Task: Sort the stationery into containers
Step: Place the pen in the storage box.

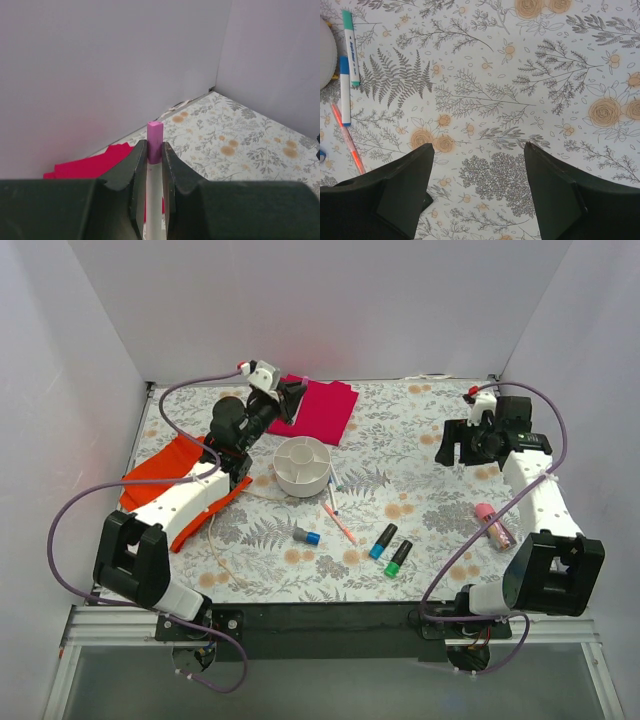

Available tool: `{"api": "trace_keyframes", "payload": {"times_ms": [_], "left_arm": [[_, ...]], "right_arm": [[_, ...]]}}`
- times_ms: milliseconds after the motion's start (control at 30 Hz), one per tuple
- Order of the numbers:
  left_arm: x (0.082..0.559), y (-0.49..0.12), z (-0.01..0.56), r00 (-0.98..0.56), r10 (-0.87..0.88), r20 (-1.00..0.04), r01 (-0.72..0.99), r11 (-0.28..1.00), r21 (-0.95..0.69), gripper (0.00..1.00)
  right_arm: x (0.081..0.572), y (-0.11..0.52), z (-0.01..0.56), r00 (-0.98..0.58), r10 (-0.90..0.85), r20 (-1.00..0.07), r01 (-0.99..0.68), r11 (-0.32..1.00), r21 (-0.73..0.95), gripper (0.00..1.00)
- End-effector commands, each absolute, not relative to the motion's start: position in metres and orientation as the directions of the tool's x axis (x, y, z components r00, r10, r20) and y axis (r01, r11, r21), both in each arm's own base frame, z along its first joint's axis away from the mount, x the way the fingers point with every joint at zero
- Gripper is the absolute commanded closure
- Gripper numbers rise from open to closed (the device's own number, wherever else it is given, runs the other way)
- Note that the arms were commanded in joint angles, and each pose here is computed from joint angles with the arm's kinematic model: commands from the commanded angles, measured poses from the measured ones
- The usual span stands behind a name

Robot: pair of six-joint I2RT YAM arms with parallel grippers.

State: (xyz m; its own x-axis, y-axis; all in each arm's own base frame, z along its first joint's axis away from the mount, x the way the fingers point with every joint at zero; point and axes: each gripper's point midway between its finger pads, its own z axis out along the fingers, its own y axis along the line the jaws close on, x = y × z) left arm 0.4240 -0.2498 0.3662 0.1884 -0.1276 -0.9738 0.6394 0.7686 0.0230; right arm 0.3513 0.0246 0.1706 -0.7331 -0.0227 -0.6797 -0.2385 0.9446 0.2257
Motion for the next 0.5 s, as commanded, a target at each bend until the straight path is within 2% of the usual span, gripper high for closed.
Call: {"api": "trace_keyframes", "payload": {"times_ms": [0, 267, 467], "left_arm": [[0.432, -0.223, 0.357, 0.227, -0.212, -0.951, 0.569, 0.821, -0.047, 1.0], [0.462, -0.19, 0.307, 0.195, -0.192, -0.962, 0.5, 0.863, -0.071, 1.0], [0.474, -0.199, 0.274, 0.159, -0.189, -0.969, 0.53, 0.844, -0.077, 1.0]], "right_arm": [[0.352, 0.04, 0.2, -0.671, -0.129, -0.73, -0.31, 0.944, 0.118, 0.19], [0.35, 0.055, 0.206, -0.658, -0.222, -0.719, -0.371, 0.927, 0.053, 0.18], [0.342, 0.055, 0.197, -0.672, -0.225, -0.706, -0.373, 0.926, 0.06, 0.18]]}}
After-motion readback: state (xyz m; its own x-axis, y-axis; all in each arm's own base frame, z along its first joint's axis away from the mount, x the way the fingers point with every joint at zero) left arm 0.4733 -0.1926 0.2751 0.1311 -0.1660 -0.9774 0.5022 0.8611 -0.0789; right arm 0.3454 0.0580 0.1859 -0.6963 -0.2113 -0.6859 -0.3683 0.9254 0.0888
